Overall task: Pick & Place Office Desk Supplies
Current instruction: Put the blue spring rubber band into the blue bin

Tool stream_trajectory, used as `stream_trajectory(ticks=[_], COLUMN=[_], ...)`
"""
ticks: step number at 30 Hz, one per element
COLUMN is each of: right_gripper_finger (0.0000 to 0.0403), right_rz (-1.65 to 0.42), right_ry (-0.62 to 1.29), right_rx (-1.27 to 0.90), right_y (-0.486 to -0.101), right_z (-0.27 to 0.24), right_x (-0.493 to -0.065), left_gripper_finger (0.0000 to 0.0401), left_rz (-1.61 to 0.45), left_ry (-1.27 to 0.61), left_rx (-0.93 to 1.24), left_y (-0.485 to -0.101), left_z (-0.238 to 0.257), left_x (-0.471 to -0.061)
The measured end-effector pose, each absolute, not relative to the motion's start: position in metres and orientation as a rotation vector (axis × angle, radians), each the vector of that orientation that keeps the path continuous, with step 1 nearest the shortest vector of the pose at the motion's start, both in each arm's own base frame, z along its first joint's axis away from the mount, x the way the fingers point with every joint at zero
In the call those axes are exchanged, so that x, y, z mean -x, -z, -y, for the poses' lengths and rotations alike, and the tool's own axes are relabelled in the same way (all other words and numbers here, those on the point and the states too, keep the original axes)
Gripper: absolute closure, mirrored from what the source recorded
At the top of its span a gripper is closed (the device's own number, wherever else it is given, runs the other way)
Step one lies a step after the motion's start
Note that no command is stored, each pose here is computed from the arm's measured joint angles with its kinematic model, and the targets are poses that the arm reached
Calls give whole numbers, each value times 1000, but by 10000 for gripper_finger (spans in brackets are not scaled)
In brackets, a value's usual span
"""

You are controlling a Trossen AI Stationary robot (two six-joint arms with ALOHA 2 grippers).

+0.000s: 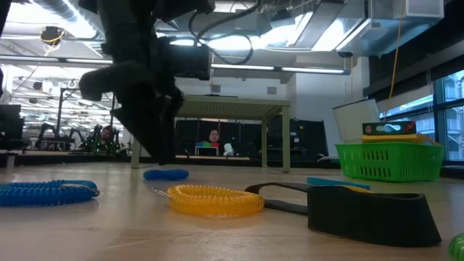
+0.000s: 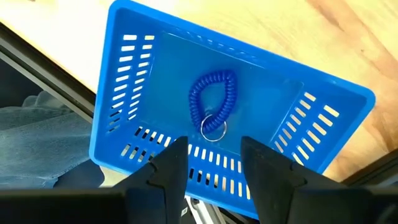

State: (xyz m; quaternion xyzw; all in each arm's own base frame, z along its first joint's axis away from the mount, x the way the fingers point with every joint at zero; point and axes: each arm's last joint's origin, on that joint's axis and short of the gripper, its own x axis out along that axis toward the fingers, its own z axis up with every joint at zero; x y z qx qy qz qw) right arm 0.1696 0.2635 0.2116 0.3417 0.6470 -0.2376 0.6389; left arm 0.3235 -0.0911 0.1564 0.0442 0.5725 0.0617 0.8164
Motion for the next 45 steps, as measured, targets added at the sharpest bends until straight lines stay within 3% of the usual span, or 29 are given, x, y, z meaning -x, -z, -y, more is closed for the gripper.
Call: stream_trajectory(ticks=[12, 15, 21, 29, 37, 45], right_gripper_finger=[255, 255, 255, 255, 255, 255], right_rz=[-1474, -1480, -1531, -1525, -1081, -673], right_ry=[532, 531, 496, 426, 295, 275], right_rx=[-789, -792, -827, -844, -755, -461], right_y=[-212, -212, -213, -228, -273, -294], right_z=[-265, -265, -268, -275, -283, -279], right_x=[-170, -170, -171, -175, -194, -205], left_gripper_finger=[265, 289, 382, 388, 394, 394], left_rz=[-1287, -1274, -1255, -1205, -891, -412], left_ry=[-167, -124, -69, -73, -6, 111], left_rx=[-106, -69, -34, -2, 67, -51], left_y=[-125, -125, -125, -137, -187, -243], left_z=[86, 88, 90, 92, 108, 154], left_x=[-312, -315, -318, -320, -329, -326])
